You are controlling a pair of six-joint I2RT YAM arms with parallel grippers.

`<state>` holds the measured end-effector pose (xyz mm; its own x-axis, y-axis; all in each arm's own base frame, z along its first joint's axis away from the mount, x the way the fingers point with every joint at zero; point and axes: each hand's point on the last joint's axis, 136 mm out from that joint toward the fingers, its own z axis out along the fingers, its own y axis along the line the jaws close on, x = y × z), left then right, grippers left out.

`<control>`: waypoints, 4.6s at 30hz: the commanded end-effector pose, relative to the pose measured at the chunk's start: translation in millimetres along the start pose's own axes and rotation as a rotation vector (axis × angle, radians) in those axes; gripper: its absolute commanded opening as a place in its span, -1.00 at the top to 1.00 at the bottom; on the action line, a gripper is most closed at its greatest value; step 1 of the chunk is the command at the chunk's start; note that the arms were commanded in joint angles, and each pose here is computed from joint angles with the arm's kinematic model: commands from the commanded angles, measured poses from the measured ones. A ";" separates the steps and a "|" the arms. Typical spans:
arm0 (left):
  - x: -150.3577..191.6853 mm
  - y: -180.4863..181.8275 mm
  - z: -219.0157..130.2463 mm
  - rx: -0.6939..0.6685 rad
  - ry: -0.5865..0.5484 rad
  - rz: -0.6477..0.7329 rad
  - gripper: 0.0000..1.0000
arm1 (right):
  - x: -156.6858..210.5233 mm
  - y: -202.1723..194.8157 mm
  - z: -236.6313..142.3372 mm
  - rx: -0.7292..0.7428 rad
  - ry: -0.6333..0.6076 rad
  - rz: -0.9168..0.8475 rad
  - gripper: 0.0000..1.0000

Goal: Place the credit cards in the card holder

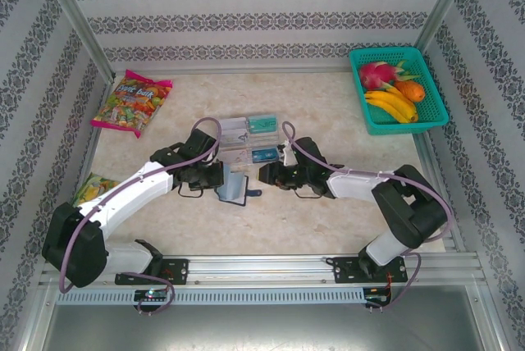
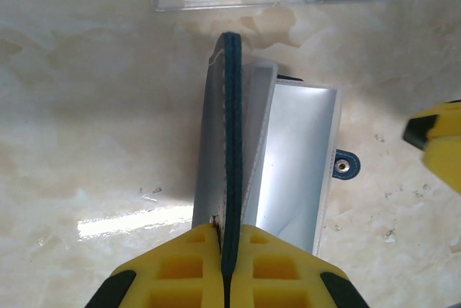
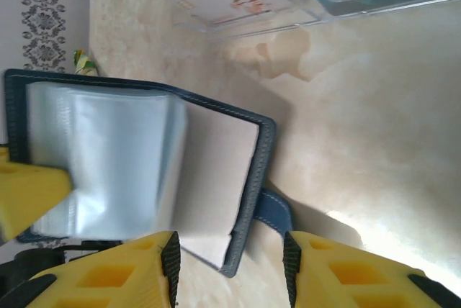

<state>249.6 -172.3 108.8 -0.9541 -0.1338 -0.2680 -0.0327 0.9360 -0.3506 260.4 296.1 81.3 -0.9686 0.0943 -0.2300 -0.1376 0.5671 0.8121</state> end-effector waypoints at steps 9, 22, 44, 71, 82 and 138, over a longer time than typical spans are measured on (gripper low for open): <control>7.1 -1.3 14.9 0.014 0.032 -0.009 1.00 | 17.7 82.3 48.6 -0.092 0.112 -0.151 0.20; 25.0 10.7 43.8 0.095 0.057 -0.119 1.00 | 34.0 0.9 94.9 0.050 0.163 -0.041 0.29; 36.1 63.3 44.3 0.020 0.105 -0.222 0.81 | 44.5 -31.4 74.1 0.107 0.160 0.014 0.29; 46.9 80.3 52.8 0.010 0.141 -0.244 0.71 | 49.0 -40.1 72.3 0.135 0.175 0.027 0.29; 34.9 62.4 33.0 0.081 0.114 -0.248 -0.38 | 51.1 -44.6 76.1 0.149 0.185 0.029 0.29; -7.2 11.5 17.8 0.410 0.030 -0.394 0.66 | 54.5 -46.9 87.9 0.141 0.200 0.022 0.29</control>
<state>256.6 -161.7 88.8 -0.8992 -0.4371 -0.0206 -0.2880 0.6266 -0.7242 254.8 364.8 31.5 -0.9812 -0.0252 -0.1915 -0.1715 0.5695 0.8039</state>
